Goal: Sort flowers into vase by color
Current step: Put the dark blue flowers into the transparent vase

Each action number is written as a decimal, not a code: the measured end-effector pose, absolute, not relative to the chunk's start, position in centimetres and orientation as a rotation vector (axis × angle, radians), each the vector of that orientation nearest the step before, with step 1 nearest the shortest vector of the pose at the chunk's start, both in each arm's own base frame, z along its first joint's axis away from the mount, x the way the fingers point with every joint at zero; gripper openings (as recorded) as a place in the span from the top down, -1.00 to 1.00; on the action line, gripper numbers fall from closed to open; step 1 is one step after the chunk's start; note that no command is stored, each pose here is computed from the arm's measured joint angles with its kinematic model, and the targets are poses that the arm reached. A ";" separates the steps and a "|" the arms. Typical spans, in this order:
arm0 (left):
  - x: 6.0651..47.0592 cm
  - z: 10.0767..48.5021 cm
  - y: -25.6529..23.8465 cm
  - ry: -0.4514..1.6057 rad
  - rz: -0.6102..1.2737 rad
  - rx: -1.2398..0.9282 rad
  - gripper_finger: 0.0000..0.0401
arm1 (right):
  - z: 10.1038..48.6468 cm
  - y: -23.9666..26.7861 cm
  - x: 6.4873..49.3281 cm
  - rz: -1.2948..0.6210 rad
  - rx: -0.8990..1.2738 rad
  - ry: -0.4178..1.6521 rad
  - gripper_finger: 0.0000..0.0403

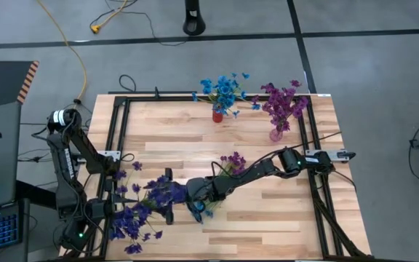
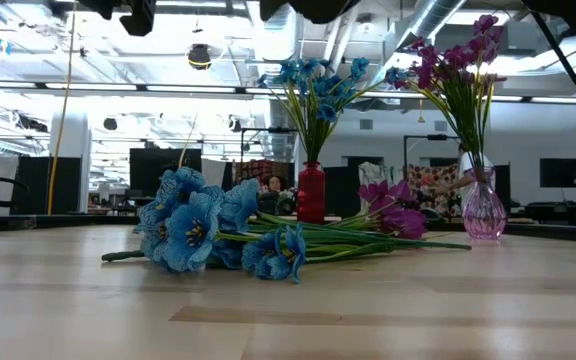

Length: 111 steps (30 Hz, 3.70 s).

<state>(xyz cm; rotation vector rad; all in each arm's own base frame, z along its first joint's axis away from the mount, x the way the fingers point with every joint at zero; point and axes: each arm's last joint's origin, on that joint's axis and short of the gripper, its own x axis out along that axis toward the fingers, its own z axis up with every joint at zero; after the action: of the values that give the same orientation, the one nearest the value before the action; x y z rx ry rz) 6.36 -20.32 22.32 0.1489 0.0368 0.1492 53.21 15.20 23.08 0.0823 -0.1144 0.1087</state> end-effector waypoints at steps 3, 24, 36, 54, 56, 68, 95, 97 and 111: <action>6.4 22.3 -20.3 0.036 0.149 0.144 0.64 | 23.1 15.2 53.3 0.108 0.079 -0.104 -0.64; 6.4 22.5 -20.6 0.028 0.156 0.143 0.45 | 23.1 15.2 53.3 0.108 0.077 -0.104 -0.59; 6.4 22.5 -20.6 0.034 0.151 0.143 0.45 | 23.1 15.2 53.3 0.109 0.078 -0.104 -0.59; 6.5 22.6 -20.6 0.035 0.156 0.208 0.43 | 23.2 15.2 53.3 0.109 0.083 -0.114 -0.59; 6.5 22.6 -20.6 0.024 0.164 0.198 0.41 | 23.3 15.2 53.3 0.109 0.083 -0.115 -0.59; 6.3 22.5 -20.7 0.045 0.135 0.199 0.01 | 23.2 15.2 53.3 0.109 0.080 -0.112 -0.59; 4.5 28.5 -15.9 0.189 -0.105 -0.132 0.11 | 23.2 15.2 53.3 0.108 0.082 -0.112 -0.59; 4.5 28.7 -15.5 0.186 -0.104 -0.143 0.11 | 23.3 15.2 53.3 0.108 0.082 -0.113 -0.59; 4.2 29.9 -13.3 0.166 -0.109 -0.168 0.11 | 23.3 15.2 53.3 0.107 0.081 -0.112 -0.59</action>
<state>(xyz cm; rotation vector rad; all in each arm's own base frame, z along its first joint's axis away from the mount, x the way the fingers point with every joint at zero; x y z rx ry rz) 4.23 -13.33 29.91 -0.1684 0.1656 -0.1085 53.26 15.17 23.25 0.0811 -0.1124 0.1067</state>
